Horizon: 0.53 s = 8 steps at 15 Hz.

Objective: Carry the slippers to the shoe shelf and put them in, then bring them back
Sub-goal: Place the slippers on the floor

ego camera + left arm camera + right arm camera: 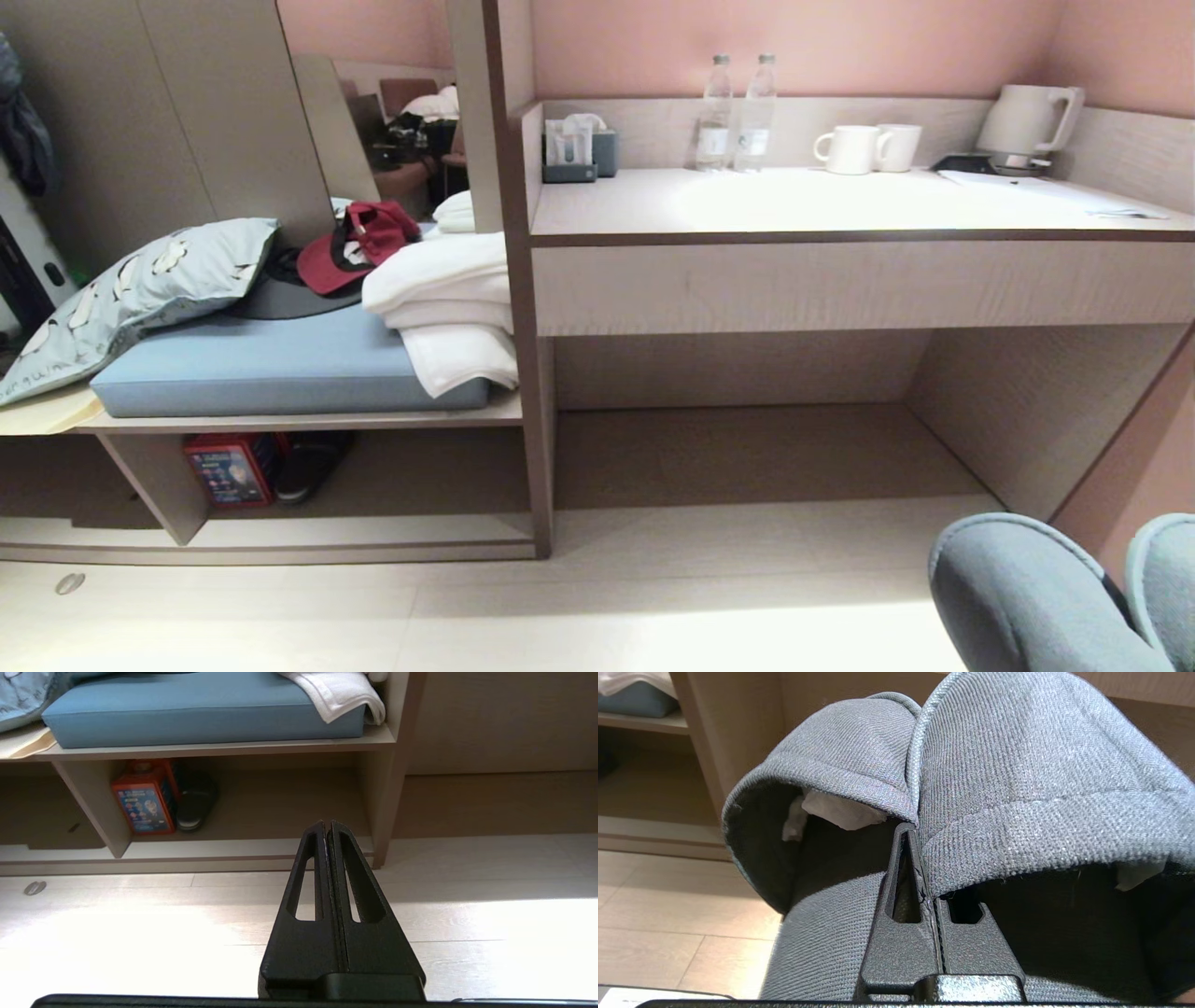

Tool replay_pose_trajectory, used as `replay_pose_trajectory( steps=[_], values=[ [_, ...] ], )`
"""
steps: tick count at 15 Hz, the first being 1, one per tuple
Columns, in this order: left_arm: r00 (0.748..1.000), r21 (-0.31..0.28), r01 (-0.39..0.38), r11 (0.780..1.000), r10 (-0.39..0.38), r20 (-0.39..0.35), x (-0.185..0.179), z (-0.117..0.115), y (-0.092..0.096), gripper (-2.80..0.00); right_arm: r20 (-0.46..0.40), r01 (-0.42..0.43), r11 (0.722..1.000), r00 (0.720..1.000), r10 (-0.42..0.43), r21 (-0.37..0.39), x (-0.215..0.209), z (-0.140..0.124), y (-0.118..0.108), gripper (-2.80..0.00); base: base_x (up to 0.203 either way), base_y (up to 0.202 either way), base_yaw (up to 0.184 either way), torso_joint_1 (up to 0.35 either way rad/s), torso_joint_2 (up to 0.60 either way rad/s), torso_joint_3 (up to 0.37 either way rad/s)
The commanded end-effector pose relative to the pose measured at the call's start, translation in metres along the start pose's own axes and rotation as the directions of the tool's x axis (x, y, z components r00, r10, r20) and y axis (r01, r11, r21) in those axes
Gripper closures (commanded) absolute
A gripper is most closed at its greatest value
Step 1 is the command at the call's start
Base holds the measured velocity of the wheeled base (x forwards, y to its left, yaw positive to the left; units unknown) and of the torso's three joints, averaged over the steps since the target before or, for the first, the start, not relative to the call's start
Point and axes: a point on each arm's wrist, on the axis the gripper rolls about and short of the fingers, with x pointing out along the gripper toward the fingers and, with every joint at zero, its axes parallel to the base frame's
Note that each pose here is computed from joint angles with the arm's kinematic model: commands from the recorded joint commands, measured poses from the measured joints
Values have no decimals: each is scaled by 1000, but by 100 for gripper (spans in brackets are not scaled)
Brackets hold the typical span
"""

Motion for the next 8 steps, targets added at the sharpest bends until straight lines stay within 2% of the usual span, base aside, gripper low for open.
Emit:
replay_pose_trajectory(
  steps=[1,3,8],
  values=[
    [1000,0,-1,1000,1,1,0,0,0,0,0,0,1000,1000,0,-1,0,0,0,0,0,0,0,0,0,0],
    [1000,0,-1,1000,1,1,0,0,0,0,0,0,1000,1000,0,-1,0,0,0,0,0,0,0,-1,1,-28],
    [1000,0,-1,1000,1,1,0,0,0,0,0,0,1000,1000,0,-1,0,0,0,0,0,0,0,1,2,-175]
  ],
)
